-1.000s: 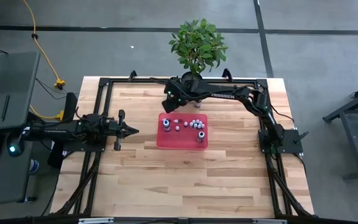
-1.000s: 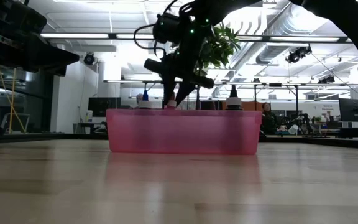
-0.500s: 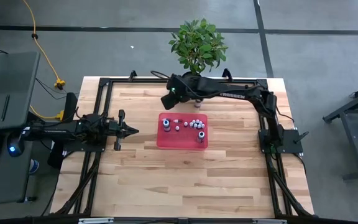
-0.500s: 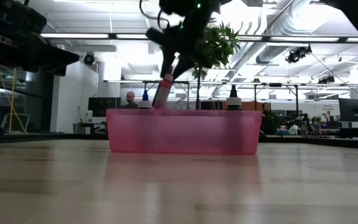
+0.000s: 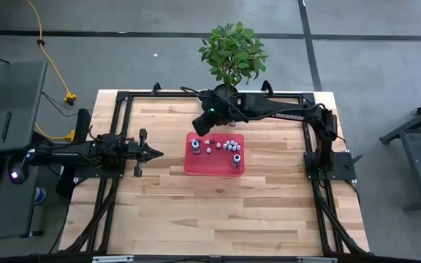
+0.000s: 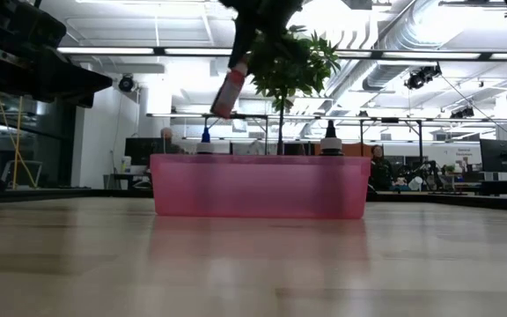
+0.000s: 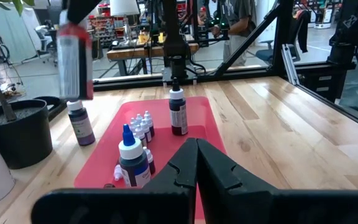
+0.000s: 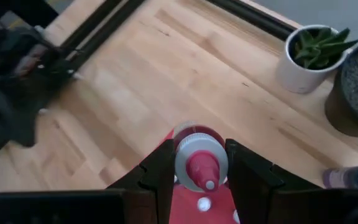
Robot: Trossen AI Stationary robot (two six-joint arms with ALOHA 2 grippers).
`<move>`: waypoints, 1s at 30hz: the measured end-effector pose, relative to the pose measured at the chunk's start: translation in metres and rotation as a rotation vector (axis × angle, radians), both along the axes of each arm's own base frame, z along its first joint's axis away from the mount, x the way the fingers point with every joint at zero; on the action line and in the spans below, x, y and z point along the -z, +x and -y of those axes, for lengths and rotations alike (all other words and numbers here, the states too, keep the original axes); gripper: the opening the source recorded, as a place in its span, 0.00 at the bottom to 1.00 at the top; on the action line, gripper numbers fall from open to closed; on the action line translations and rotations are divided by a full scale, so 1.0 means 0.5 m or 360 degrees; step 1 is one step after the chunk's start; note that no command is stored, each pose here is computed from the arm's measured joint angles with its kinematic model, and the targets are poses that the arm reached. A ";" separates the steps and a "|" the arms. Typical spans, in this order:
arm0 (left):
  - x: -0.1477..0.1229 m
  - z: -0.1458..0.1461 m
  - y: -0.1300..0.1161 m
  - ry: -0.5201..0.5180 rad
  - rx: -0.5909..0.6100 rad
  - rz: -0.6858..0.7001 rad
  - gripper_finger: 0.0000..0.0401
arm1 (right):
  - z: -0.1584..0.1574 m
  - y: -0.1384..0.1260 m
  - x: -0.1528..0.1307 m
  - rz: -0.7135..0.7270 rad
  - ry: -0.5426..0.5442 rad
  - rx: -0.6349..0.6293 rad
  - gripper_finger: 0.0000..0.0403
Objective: Pick & Place food coloring
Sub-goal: Put the large pink food coloring bottle into the pink container
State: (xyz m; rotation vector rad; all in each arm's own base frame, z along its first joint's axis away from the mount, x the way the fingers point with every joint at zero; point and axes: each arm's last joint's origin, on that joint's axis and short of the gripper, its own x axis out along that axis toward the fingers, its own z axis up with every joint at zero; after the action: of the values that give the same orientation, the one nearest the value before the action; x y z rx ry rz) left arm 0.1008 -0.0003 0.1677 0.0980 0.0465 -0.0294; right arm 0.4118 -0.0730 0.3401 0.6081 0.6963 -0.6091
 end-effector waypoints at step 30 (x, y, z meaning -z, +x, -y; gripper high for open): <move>0.000 0.000 0.000 0.0000 0.0001 -0.0001 0.00 | -0.179 -0.010 0.042 -0.0199 0.0117 -0.0387 0.29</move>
State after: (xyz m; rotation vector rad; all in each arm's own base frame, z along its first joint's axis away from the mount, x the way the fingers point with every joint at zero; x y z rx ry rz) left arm 0.1009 -0.0003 0.1676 0.0981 0.0468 -0.0299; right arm 0.4067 0.0164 0.3189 0.5463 0.8982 -0.3989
